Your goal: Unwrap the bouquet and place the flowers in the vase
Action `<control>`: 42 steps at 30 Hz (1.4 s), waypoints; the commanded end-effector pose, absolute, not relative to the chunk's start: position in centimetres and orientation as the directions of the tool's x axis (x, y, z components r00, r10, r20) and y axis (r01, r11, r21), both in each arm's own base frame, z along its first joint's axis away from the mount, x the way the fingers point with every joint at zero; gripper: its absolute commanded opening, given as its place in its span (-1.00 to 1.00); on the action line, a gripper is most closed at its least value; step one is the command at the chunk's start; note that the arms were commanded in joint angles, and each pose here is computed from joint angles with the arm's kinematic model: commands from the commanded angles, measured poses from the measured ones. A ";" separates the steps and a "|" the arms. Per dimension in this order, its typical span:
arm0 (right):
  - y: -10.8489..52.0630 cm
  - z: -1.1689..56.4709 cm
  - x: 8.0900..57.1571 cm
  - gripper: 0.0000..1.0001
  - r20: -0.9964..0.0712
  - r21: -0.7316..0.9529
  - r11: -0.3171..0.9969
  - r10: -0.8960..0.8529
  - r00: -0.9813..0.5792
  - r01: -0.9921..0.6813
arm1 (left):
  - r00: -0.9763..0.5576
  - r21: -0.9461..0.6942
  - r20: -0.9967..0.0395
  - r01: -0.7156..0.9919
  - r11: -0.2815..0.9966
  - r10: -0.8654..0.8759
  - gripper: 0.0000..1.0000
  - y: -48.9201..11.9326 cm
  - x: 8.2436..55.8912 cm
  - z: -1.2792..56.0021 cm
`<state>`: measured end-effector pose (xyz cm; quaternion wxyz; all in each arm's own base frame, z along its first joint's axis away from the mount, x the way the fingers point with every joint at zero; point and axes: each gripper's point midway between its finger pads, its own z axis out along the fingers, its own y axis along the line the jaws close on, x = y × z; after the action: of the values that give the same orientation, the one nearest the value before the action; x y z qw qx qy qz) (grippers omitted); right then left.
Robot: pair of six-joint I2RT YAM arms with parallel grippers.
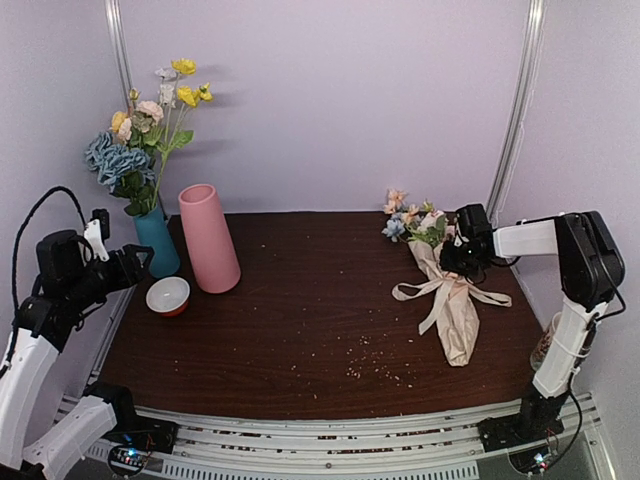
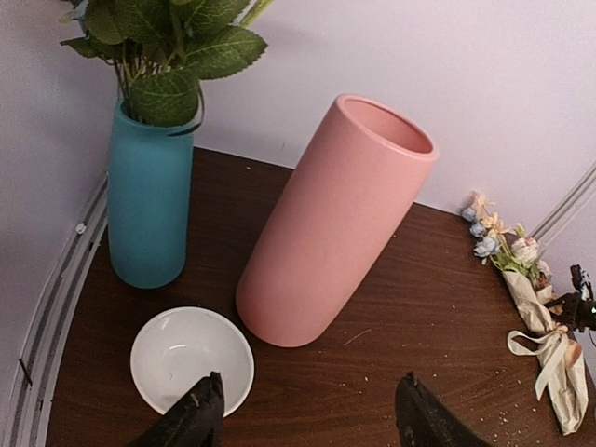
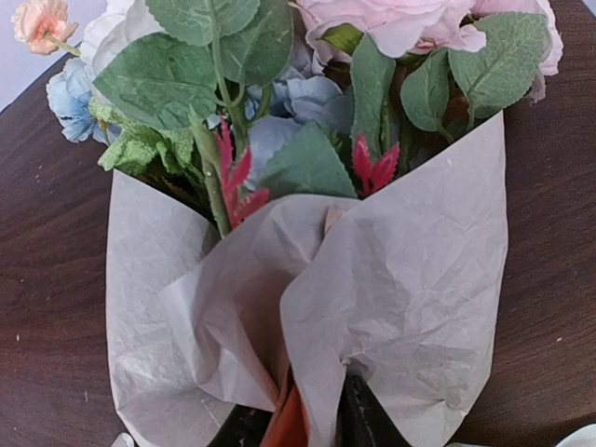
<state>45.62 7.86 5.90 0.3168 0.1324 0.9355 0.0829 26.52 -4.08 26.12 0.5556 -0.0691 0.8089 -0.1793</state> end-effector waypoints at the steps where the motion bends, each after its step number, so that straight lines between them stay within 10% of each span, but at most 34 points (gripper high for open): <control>1: 11.8 4.1 42.2 -0.46 -0.479 0.260 0.955 0.257 -0.839 0.144 | -0.331 -0.362 -0.903 0.250 0.898 -0.273 0.27 -6.3 25.6 29.8; 31: 28.8 7.5 37.9 -0.45 -0.483 0.423 0.905 0.256 -0.837 0.032 | -0.435 -0.258 -0.898 0.636 0.727 0.062 0.18 -27.4 24.6 24.6; 42: 28.0 10.9 36.2 0.38 -0.514 0.397 0.913 0.135 -0.847 -0.095 | -0.409 -0.195 -0.860 0.815 0.545 0.305 0.27 -38.2 21.1 17.3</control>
<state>36.79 28.62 8.13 0.2640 0.0329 0.9419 0.2052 21.14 -34.34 16.12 0.3805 0.3309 0.8173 -0.2787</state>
